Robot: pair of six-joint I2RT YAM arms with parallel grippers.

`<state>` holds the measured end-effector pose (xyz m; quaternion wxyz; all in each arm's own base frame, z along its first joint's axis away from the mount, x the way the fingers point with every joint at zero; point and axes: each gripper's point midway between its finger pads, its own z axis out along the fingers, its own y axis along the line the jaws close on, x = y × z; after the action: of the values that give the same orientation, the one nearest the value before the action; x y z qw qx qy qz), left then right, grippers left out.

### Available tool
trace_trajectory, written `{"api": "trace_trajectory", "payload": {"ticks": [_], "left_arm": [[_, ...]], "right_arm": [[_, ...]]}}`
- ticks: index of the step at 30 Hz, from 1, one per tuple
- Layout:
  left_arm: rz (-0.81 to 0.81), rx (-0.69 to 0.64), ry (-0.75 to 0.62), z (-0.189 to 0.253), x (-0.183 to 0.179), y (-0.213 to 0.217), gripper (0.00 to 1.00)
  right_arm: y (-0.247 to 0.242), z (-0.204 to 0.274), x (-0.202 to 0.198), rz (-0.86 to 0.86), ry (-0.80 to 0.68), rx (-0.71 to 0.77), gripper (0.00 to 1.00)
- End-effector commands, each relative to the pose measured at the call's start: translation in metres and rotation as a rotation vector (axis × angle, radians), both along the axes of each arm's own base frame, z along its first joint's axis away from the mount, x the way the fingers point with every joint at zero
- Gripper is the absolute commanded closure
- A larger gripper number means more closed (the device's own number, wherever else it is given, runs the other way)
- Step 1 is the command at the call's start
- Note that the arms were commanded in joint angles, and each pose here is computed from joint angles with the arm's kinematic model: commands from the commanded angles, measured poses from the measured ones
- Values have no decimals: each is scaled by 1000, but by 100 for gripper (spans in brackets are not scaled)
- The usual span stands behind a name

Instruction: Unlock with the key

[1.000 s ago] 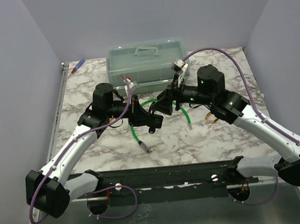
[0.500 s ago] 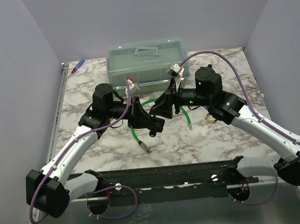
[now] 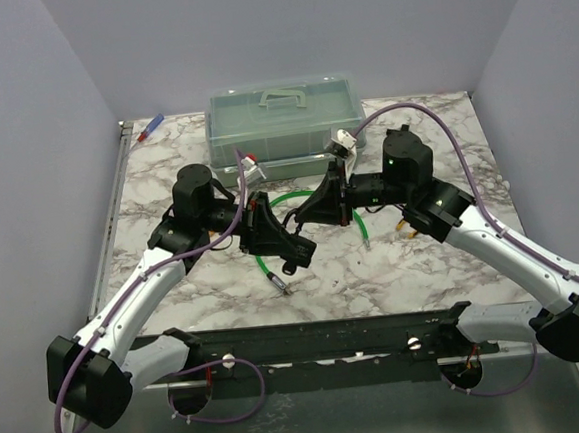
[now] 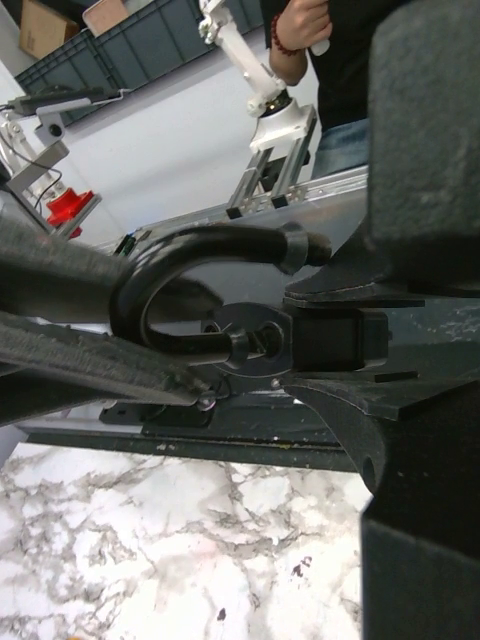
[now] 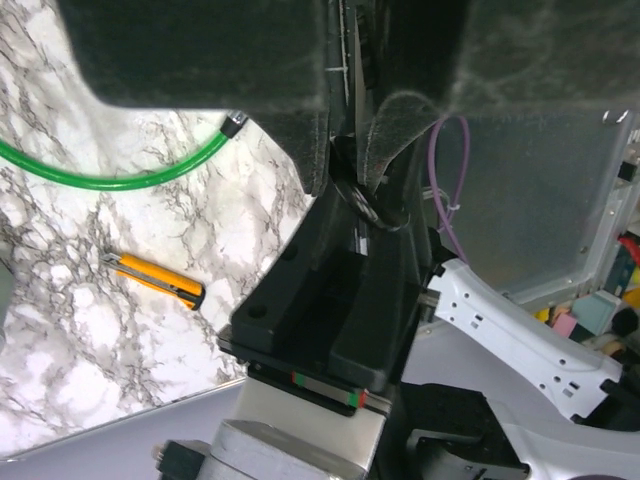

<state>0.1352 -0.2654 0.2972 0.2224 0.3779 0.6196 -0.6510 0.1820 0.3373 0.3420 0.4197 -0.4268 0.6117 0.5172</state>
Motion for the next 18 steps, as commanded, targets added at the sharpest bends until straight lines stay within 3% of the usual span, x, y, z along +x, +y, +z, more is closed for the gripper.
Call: {"api": "trace_trajectory", "payload": {"ticks": [1, 3, 7, 18], "left_arm": [[5, -70, -158, 18, 0, -2, 100], [40, -66, -165, 17, 5, -4, 93], [118, -29, -188, 9, 17, -4, 46], [307, 132, -261, -18, 44, 7, 15]], "right_arm": [[0, -8, 1, -36, 55, 1, 100], [-2, -7, 5, -80, 69, 4, 100], [-10, -4, 18, -209, 115, 12, 100], [-33, -33, 37, -452, 256, -34, 100]]}}
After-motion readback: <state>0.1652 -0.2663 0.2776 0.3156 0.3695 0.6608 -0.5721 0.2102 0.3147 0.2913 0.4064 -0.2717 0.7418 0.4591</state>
